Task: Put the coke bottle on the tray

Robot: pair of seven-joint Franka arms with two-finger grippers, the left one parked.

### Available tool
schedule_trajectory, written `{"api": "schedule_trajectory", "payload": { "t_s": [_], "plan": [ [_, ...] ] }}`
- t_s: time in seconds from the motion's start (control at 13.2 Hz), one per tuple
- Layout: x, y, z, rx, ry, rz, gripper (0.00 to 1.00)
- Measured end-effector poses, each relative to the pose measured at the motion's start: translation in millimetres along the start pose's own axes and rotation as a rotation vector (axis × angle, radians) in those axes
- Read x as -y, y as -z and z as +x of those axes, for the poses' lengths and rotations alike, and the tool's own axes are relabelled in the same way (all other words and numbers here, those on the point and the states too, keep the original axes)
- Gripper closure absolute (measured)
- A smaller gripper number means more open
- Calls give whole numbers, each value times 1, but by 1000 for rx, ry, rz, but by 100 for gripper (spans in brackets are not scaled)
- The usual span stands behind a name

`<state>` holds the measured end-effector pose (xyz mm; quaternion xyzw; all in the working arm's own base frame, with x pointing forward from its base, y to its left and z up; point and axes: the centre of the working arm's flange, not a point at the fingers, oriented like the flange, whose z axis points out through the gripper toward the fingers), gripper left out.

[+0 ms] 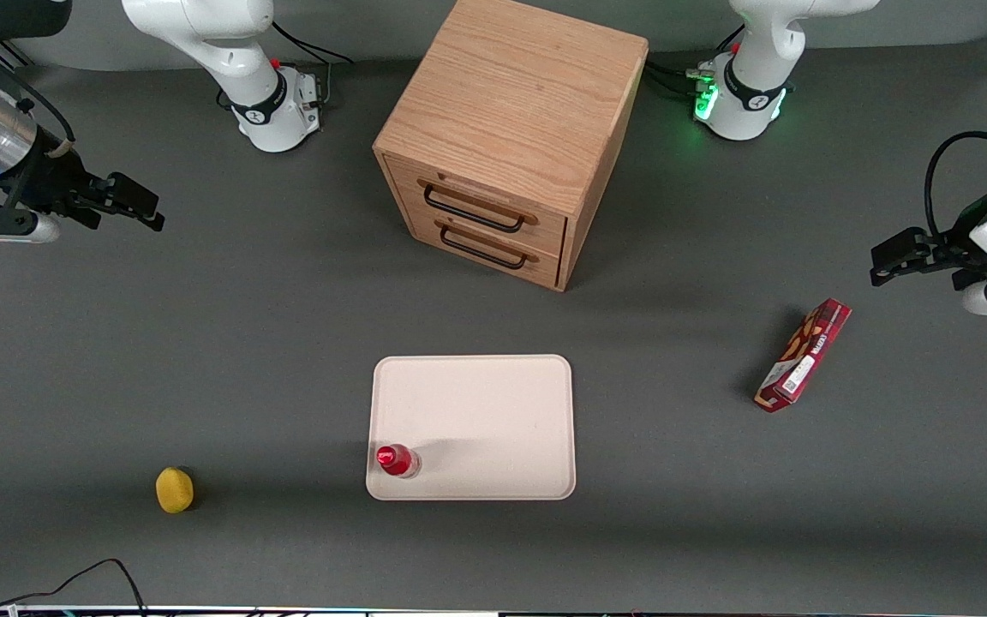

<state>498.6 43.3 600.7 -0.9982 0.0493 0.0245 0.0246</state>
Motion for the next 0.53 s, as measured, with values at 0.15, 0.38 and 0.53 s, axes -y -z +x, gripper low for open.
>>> {"api": "schedule_trajectory", "payload": {
  "t_s": [0.15,0.38,0.53],
  "plan": [
    [0,8,1,21,11,2,0],
    [-6,15,2,47,11,-2,0],
    [0,10,5,63,29,-31,0]
  ]
}}
